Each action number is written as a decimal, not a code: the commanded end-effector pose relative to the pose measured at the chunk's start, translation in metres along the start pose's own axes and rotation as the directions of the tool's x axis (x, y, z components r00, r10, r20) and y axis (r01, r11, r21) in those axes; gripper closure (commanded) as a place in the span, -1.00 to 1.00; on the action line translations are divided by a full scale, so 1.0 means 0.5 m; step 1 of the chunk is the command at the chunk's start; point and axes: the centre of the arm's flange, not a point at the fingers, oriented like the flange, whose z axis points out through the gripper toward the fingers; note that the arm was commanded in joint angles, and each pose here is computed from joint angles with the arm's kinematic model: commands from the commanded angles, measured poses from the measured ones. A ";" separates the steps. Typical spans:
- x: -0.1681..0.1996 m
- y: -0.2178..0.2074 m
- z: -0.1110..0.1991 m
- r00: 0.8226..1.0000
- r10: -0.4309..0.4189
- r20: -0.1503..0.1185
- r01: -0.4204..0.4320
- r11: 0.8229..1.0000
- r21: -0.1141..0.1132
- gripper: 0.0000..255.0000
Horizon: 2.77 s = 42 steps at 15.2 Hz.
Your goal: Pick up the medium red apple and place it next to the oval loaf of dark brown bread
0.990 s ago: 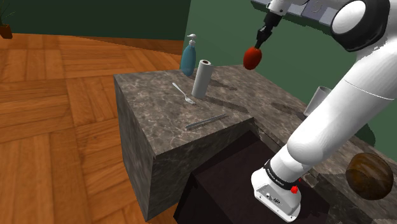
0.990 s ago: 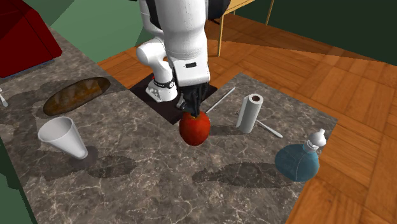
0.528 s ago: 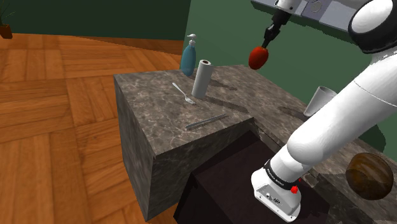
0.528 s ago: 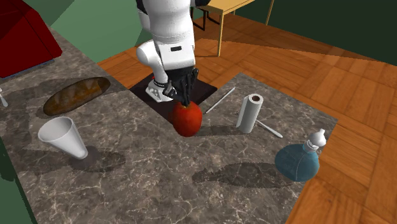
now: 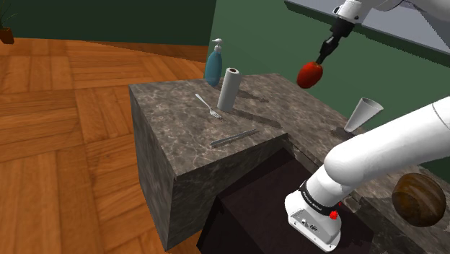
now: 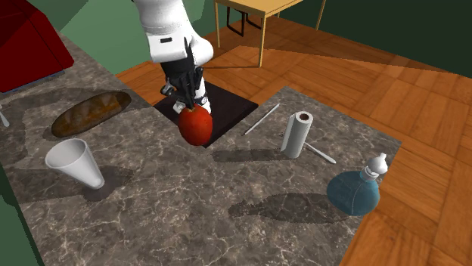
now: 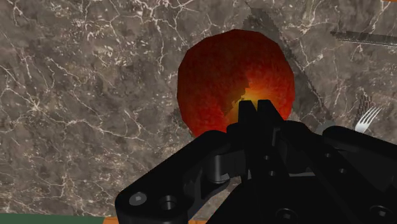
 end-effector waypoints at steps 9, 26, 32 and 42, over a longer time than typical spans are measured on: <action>-0.264 -0.018 -0.018 1.000 -0.001 0.000 0.001 1.000 -0.001 1.00; -0.711 -0.049 -0.048 1.000 -0.001 0.000 0.001 1.000 -0.001 1.00; -0.869 -0.060 -0.058 1.000 -0.001 0.000 0.001 1.000 -0.001 1.00; -1.132 -0.078 -0.076 1.000 -0.001 0.000 0.001 1.000 -0.001 1.00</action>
